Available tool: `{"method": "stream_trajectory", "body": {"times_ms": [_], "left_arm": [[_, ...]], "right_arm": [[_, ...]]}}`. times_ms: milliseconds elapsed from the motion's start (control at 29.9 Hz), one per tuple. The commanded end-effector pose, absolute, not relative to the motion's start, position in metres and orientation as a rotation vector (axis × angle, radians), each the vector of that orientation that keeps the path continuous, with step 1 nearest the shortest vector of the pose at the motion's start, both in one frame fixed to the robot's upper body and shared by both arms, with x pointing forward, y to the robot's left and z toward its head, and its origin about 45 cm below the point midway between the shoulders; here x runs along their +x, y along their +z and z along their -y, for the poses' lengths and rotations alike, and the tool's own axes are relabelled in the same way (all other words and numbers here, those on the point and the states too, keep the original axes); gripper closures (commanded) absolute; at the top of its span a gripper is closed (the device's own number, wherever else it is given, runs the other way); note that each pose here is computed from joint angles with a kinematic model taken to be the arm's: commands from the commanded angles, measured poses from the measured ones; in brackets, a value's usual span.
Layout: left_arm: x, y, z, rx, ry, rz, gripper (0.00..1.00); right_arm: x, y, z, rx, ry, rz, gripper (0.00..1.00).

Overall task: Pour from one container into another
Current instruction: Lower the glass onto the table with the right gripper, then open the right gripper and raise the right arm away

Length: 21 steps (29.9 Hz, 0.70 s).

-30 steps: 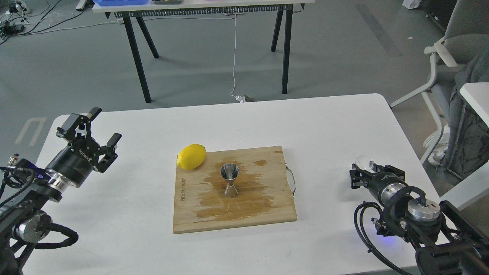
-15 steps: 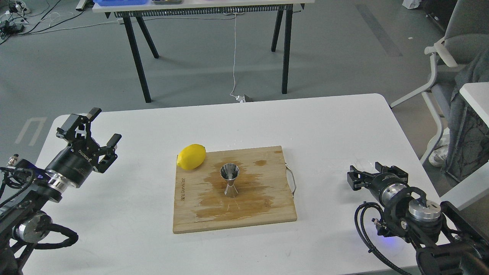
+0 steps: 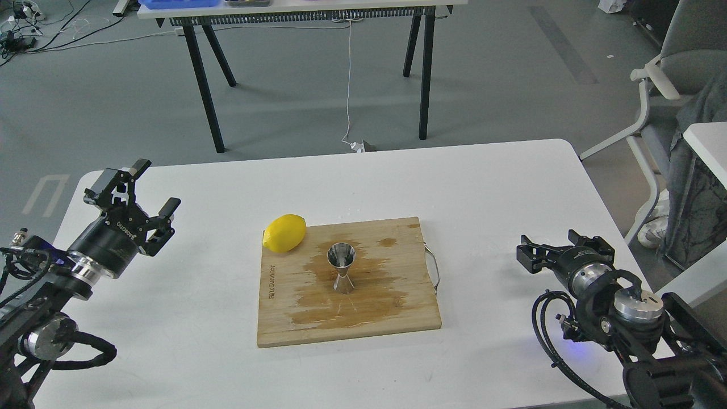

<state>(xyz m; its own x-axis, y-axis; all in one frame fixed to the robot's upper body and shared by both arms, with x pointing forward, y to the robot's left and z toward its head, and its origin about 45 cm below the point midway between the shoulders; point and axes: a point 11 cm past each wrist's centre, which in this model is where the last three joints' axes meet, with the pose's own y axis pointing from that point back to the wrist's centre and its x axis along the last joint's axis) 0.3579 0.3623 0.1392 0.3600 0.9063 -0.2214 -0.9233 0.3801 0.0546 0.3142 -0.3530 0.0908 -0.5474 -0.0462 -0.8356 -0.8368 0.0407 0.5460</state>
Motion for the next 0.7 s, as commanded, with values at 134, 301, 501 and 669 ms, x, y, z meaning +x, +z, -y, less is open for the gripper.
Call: {"method": "stream_trajectory", "body": {"times_ms": [134, 301, 501, 669], "left_arm": [[0.357, 0.138, -0.363, -0.081, 1.184, -0.232, 0.01], [0.357, 0.138, -0.364, -0.080, 1.184, -0.231, 0.01], [0.359, 0.141, -0.364, -0.084, 1.178, -0.226, 0.01], [0.358, 0.141, -0.363, -0.086, 1.176, -0.226, 0.01]], "right_arm": [[0.335, 0.129, 0.369, -1.015, 1.484, -1.673, 0.01], [0.354, 0.160, 0.374, -1.159, 1.398, -1.665, 0.01], [0.374, 0.203, 0.357, -1.657, 1.191, -1.577, 0.01], [0.375, 0.223, 0.350, -1.951, 0.976, -1.379, 0.01]]}}
